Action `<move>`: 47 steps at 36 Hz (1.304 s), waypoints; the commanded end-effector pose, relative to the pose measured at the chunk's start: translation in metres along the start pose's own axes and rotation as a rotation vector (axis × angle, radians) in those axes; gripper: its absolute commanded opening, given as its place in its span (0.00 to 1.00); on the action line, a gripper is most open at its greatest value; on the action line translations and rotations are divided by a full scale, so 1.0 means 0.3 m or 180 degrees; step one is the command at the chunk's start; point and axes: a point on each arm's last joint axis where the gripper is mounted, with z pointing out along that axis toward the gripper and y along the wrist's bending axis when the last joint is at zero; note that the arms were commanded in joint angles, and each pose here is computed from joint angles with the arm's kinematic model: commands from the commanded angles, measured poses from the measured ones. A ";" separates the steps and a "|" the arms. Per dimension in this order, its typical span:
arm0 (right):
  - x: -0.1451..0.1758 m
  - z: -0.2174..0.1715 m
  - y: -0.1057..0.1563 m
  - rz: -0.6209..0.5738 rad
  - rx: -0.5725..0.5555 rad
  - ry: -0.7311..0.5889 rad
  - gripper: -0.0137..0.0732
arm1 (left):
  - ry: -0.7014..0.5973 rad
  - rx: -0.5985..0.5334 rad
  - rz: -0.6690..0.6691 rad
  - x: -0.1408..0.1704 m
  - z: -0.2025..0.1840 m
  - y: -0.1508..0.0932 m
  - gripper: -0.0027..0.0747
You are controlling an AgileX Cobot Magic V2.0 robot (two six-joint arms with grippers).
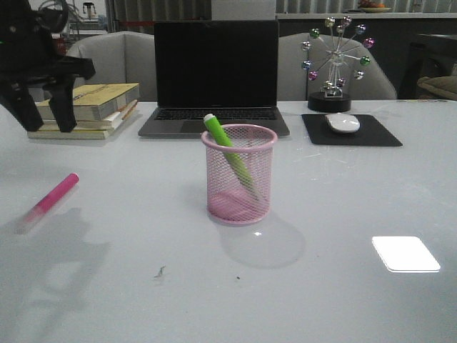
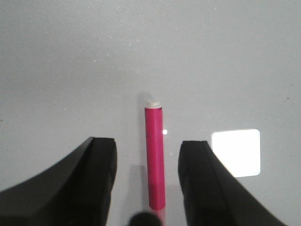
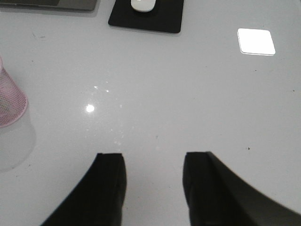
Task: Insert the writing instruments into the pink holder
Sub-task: 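Lower the left gripper over the pink marker and close on it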
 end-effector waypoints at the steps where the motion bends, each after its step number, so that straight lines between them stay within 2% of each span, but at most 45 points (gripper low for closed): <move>1: -0.046 -0.022 -0.002 0.0003 0.0015 -0.0334 0.63 | -0.0257 0.0049 0.0001 -0.025 -0.074 -0.021 0.53; 19: -0.046 -0.022 -0.003 -0.0012 0.0026 -0.0332 0.63 | 0.0143 0.0196 -0.0107 -0.016 0.120 -0.030 0.53; 31: -0.046 -0.022 -0.007 -0.0073 0.0071 -0.0332 0.63 | 0.0217 0.0192 -0.0093 -0.012 0.164 -0.036 0.52; 36: -0.046 -0.022 -0.008 -0.0081 0.0077 -0.0331 0.63 | 0.0245 0.0191 -0.0095 -0.009 0.175 -0.035 0.42; 43: -0.046 -0.022 -0.008 -0.0081 0.0077 -0.0331 0.63 | 0.0348 0.0188 -0.0097 -0.001 0.214 -0.035 0.15; 47: -0.046 -0.022 -0.008 -0.0081 0.0077 -0.0331 0.63 | 0.0371 0.0190 -0.0087 0.001 0.224 -0.041 0.16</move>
